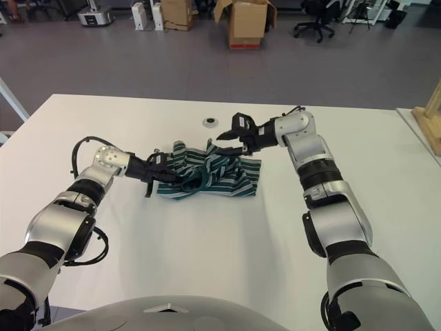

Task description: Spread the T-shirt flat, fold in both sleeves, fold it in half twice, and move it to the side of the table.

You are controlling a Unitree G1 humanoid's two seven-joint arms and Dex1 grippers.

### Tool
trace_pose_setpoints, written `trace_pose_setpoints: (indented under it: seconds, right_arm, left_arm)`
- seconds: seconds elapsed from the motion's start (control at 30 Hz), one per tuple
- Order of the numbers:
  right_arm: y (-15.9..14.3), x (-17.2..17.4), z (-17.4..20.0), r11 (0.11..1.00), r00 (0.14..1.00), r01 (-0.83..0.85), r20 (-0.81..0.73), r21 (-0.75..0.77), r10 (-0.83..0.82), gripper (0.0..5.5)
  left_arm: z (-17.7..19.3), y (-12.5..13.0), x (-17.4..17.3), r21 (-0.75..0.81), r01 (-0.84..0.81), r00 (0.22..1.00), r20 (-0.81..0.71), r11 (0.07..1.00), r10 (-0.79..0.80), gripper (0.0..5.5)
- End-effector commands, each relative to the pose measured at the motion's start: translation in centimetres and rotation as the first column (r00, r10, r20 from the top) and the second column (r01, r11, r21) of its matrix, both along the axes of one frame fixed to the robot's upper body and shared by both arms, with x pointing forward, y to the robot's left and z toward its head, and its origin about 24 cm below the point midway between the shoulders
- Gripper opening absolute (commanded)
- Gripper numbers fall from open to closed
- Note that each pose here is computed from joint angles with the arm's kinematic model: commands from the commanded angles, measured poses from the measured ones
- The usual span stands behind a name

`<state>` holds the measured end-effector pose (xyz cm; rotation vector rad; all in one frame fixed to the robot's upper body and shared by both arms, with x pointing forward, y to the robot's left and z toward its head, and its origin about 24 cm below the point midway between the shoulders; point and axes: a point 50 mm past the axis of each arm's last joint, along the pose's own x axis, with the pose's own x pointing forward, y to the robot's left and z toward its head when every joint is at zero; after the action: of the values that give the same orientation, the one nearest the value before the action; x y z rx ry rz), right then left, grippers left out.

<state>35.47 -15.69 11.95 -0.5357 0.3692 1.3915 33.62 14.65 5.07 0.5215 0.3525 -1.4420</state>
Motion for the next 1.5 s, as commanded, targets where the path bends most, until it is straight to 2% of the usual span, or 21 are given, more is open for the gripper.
trace_pose_setpoints:
  seconds: [0.03, 0.13, 0.47, 0.57, 0.63, 0.7, 0.73, 0.77, 0.83, 0.93, 1.03, 1.13, 1.23, 1.27, 1.37, 1.4, 1.47, 1.5]
  right_arm:
    - [-0.4, 0.0, -2.4, 0.991, 0.998, -0.011, -0.056, -0.137, 0.004, 2.22]
    - [-0.8, 0.2, -3.1, 0.990, 0.997, 0.037, -0.061, -0.136, -0.045, 1.91]
    - [-1.5, -0.1, -2.7, 0.998, 0.993, 0.060, -0.101, 0.014, -0.058, 0.12]
    - [-2.0, -2.1, -4.4, 0.995, 0.990, -0.074, -0.129, -0.072, 0.065, 0.02]
    - [-2.6, -2.9, -4.7, 0.993, 0.990, -0.086, -0.118, -0.080, 0.076, 0.02]
    - [-3.3, -1.8, -3.0, 0.999, 0.998, 0.052, -0.031, 0.009, -0.051, 0.02]
    - [-4.0, -0.3, -0.5, 0.976, 0.980, 0.184, 0.050, 0.116, -0.191, 0.02]
    - [-5.0, 1.2, 2.7, 0.915, 0.930, 0.308, 0.122, 0.261, -0.347, 0.02]
    - [-6.5, 2.7, 7.6, 0.772, 0.822, 0.416, 0.165, 0.480, -0.545, 0.02]
    - [-7.3, 3.7, 13.3, 0.612, 0.703, 0.417, 0.188, 0.672, -0.686, 0.02]
    - [-6.5, 4.2, 17.8, 0.540, 0.624, 0.377, 0.225, 0.752, -0.749, 0.02]
    - [-5.9, 4.5, 20.4, 0.540, 0.554, 0.367, 0.288, 0.757, -0.781, 0.02]
    - [-6.2, 4.5, 23.1, 0.528, 0.412, 0.415, 0.364, 0.741, -0.835, 0.02]
    - [-6.4, 4.4, 23.9, 0.528, 0.368, 0.428, 0.392, 0.733, -0.843, 0.02]
    - [-6.9, 4.0, 25.4, 0.569, 0.297, 0.447, 0.486, 0.690, -0.822, 0.02]
    - [-7.0, 3.8, 25.8, 0.605, 0.300, 0.450, 0.527, 0.656, -0.795, 0.02]
    - [-7.2, 3.4, 25.7, 0.691, 0.378, 0.443, 0.581, 0.571, -0.721, 0.02]
    - [-7.1, 3.1, 24.8, 0.770, 0.499, 0.409, 0.586, 0.490, -0.638, 0.02]
  left_arm:
    - [-0.2, -0.3, -0.1, 0.019, 0.017, 1.000, 0.016, 1.000, -0.018, 0.03]
    - [0.0, -0.5, 0.0, 0.013, 0.019, 0.999, 0.025, 1.000, -0.019, 0.00]
    - [0.0, 0.4, 0.0, -0.021, -0.033, 0.999, 0.031, 0.999, 0.033, 0.00]
    - [1.4, 1.1, 0.7, -0.098, -0.088, 0.995, 0.027, 0.991, 0.091, 0.00]
    - [3.5, 2.0, 1.7, -0.204, -0.155, 0.986, 0.031, 0.967, 0.165, 0.00]
    - [6.6, 3.4, 2.8, -0.329, -0.221, 0.966, 0.053, 0.918, 0.252, 0.00]
    - [8.8, 4.3, 3.3, -0.399, -0.237, 0.954, 0.075, 0.886, 0.289, 0.00]
    - [11.2, 5.2, 3.7, -0.468, -0.247, 0.938, 0.106, 0.849, 0.331, 0.00]
    - [14.7, 6.0, 4.1, -0.563, -0.233, 0.913, 0.155, 0.793, 0.378, 0.00]
    - [18.6, 5.9, 4.6, -0.621, -0.197, 0.871, 0.245, 0.758, 0.427, 0.00]
    - [21.5, 5.3, 5.4, -0.622, -0.203, 0.801, 0.339, 0.756, 0.493, 0.00]
    - [24.8, 4.5, 6.2, -0.604, -0.255, 0.672, 0.450, 0.755, 0.587, 0.00]
    - [29.5, 3.6, 6.7, -0.595, -0.363, 0.453, 0.559, 0.717, 0.694, 0.00]
    - [31.1, 3.4, 6.5, -0.598, -0.380, 0.390, 0.588, 0.706, 0.708, 0.00]
    - [33.6, 3.3, 6.0, -0.556, -0.400, 0.279, 0.684, 0.729, 0.674, 0.00]
    - [34.1, 3.3, 5.7, -0.511, -0.395, 0.267, 0.731, 0.764, 0.627, 0.00]
    - [33.7, 3.3, 5.3, -0.375, -0.359, 0.343, 0.799, 0.855, 0.494, 0.00]
    - [32.1, 3.4, 5.1, -0.255, -0.305, 0.492, 0.783, 0.918, 0.381, 0.00]
